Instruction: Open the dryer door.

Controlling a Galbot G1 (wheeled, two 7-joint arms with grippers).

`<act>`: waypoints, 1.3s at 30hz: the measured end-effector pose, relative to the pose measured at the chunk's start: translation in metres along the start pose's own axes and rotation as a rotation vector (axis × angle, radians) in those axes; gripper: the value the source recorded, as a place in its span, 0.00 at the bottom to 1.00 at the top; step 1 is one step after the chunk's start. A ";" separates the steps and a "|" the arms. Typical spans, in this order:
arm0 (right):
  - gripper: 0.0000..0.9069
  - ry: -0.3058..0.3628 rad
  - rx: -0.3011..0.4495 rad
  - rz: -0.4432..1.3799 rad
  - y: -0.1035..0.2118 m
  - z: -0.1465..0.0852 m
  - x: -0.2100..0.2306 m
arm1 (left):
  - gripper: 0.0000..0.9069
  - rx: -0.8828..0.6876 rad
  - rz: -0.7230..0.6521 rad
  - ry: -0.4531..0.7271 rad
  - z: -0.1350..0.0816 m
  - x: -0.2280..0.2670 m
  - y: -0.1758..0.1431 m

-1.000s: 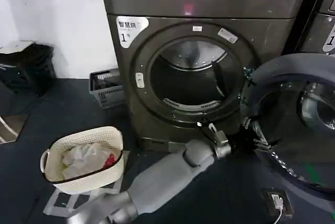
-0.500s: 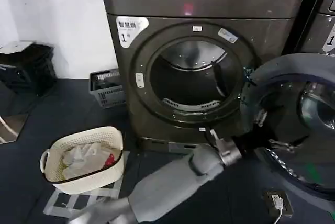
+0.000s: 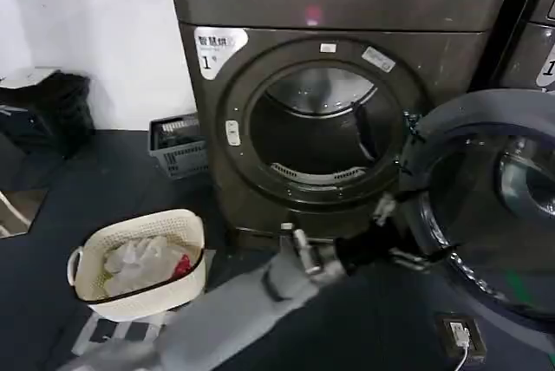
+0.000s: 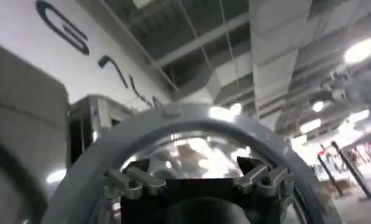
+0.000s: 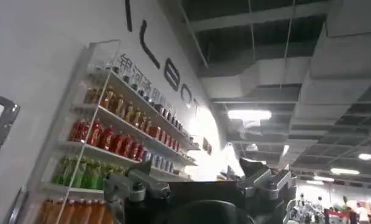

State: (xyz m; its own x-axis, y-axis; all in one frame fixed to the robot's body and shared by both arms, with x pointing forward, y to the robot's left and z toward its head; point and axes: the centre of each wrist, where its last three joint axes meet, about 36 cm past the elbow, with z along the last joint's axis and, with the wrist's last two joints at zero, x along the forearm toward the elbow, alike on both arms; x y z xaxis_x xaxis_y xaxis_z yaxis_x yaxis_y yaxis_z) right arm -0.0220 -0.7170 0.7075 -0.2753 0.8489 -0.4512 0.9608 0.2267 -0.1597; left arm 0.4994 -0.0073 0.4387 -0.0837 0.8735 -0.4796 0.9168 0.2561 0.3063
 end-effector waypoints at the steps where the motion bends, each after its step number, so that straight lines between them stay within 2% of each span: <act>1: 1.00 -0.004 0.001 0.001 0.000 -0.002 0.000 | 1.00 -0.004 0.000 0.024 -0.003 0.009 0.002; 5: 1.00 -0.019 0.005 0.010 -0.004 -0.006 0.001 | 1.00 -0.045 0.005 0.132 -0.024 0.048 0.018; 11: 1.00 -0.026 0.008 0.022 -0.010 -0.006 -0.001 | 1.00 -0.148 0.017 0.377 -0.059 0.124 0.050; 17: 1.00 -0.032 0.011 0.024 -0.010 -0.008 -0.002 | 1.00 -0.235 0.030 0.670 -0.108 0.187 0.073; 25: 1.00 -0.043 0.041 0.026 -0.011 -0.011 -0.004 | 1.00 -0.235 -0.053 1.048 -0.172 0.255 0.084; 33: 1.00 -0.041 0.042 0.019 -0.010 -0.010 -0.006 | 1.00 -0.219 -0.144 1.306 -0.235 0.307 0.098; 39: 1.00 -0.036 0.040 0.009 -0.006 -0.007 -0.007 | 1.00 -0.196 -0.155 1.420 -0.268 0.327 0.104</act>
State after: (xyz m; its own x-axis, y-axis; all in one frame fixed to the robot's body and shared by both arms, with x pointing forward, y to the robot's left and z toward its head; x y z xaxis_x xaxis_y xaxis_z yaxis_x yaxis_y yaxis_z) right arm -0.0256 -0.7210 0.7179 -0.2679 0.8330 -0.4841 0.9614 0.1989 -0.1899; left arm 0.4630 0.4164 0.5341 -0.5936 0.4684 0.6545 0.8047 0.3348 0.4902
